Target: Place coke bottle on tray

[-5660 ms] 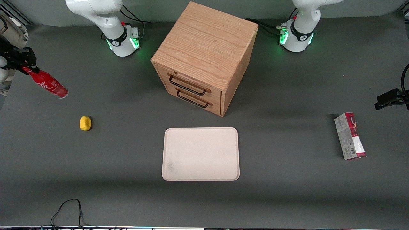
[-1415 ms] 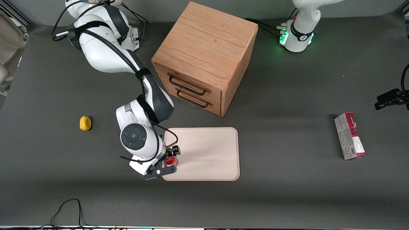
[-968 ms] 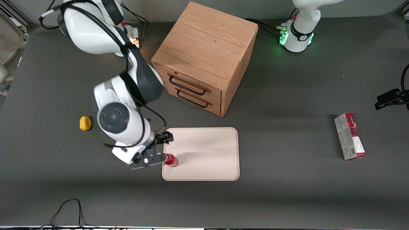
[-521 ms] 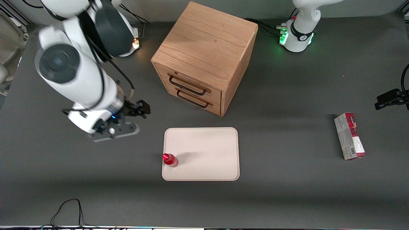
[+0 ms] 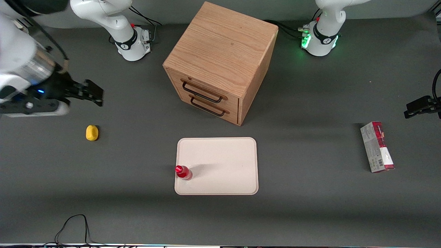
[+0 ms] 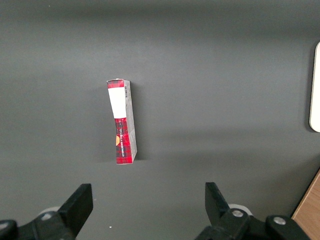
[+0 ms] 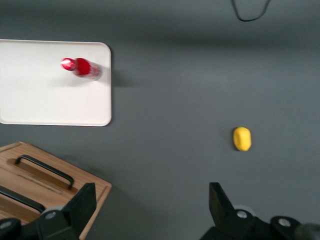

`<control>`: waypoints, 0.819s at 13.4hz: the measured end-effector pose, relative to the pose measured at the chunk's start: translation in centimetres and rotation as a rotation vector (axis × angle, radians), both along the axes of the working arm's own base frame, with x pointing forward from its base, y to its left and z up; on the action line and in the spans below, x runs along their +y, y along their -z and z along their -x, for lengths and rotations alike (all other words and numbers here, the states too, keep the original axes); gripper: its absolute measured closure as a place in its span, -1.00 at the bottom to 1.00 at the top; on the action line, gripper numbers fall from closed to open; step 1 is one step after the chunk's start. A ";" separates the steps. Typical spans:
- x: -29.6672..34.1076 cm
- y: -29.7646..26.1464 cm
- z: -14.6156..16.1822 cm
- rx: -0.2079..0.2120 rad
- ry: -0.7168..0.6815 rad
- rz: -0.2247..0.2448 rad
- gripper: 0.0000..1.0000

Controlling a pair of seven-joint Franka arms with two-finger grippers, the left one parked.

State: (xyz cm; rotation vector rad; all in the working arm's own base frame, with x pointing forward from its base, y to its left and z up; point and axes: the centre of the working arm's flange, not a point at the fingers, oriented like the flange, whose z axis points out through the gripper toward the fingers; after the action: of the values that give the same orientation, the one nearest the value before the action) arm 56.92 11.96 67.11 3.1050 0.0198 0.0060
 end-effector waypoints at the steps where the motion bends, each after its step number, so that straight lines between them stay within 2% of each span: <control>1: -2.0 -0.1 0.6 -0.001 -0.007 -0.001 -1.00; 5: -9.0 1.3 1.5 0.003 0.011 -0.002 -1.00; 11: -12.0 2.5 2.3 0.024 0.025 -0.001 -1.00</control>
State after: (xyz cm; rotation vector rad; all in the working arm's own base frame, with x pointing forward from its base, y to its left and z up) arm 54.61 -0.09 64.56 3.1061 -0.0177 -0.0326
